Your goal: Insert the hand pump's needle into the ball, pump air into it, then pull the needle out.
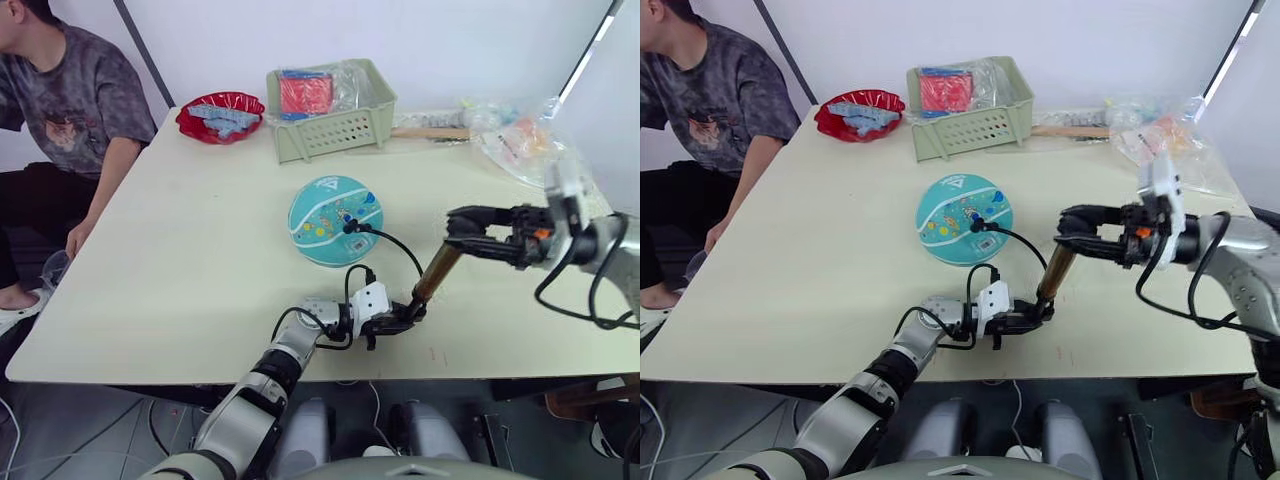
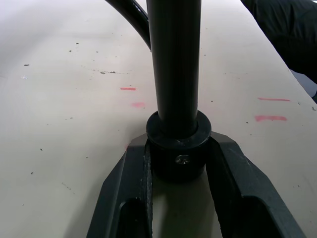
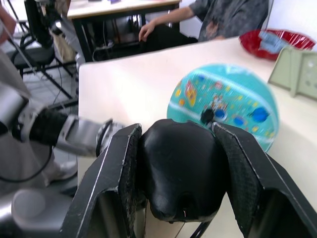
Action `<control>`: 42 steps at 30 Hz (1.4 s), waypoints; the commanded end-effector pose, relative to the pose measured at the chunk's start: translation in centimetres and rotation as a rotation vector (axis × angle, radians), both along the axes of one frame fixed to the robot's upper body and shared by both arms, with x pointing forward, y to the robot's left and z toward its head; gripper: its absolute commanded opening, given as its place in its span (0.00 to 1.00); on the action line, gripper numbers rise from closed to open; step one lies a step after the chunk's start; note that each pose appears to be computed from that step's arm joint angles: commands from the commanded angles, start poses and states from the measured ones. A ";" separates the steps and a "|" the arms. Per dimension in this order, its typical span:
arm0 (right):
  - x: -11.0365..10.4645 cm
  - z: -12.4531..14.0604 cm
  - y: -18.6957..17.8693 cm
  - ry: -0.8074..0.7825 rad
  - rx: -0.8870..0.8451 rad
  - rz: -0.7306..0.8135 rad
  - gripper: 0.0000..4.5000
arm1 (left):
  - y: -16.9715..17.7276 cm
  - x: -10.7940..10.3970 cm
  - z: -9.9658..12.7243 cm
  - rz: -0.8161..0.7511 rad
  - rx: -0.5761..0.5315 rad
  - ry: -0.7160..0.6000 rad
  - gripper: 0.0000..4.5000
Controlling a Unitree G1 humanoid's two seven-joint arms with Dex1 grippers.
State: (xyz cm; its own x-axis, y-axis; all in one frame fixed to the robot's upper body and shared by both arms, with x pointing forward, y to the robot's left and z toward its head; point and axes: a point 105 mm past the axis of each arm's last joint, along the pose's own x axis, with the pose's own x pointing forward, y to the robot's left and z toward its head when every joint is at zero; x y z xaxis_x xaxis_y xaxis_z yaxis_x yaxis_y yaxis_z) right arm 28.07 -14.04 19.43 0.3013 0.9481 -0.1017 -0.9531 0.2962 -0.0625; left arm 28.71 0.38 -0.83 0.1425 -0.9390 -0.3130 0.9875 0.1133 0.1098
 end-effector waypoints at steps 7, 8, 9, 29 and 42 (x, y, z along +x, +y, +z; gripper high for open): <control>0.6 -6.4 0.5 0.081 -0.067 -0.096 0.40 | 1.0 -2.3 -3.9 -0.029 0.131 0.111 0.24; 0.6 -6.4 0.6 0.088 -0.058 -0.097 0.40 | 1.1 -2.3 -4.0 -0.029 0.131 0.112 0.24; 0.5 -6.3 0.7 0.096 -0.049 -0.094 0.40 | 1.1 -2.3 -4.0 -0.028 0.132 0.113 0.24; 0.4 9.3 -1.5 -0.046 0.141 -0.064 0.40 | 1.4 -2.3 -4.1 -0.034 0.139 0.108 0.24; -0.4 10.7 -1.7 -0.105 0.079 -0.039 0.40 | 1.3 -2.2 -4.0 -0.032 0.135 0.113 0.24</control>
State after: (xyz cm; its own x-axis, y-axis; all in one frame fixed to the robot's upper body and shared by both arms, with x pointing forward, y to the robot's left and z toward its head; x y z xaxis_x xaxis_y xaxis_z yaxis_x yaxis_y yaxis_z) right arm 28.43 -15.26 28.32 0.3250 0.9451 -0.0325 -0.9455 0.3241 -0.0306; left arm 28.91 -0.03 -0.21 0.1318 -0.9466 -0.2943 0.9864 0.0958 0.1336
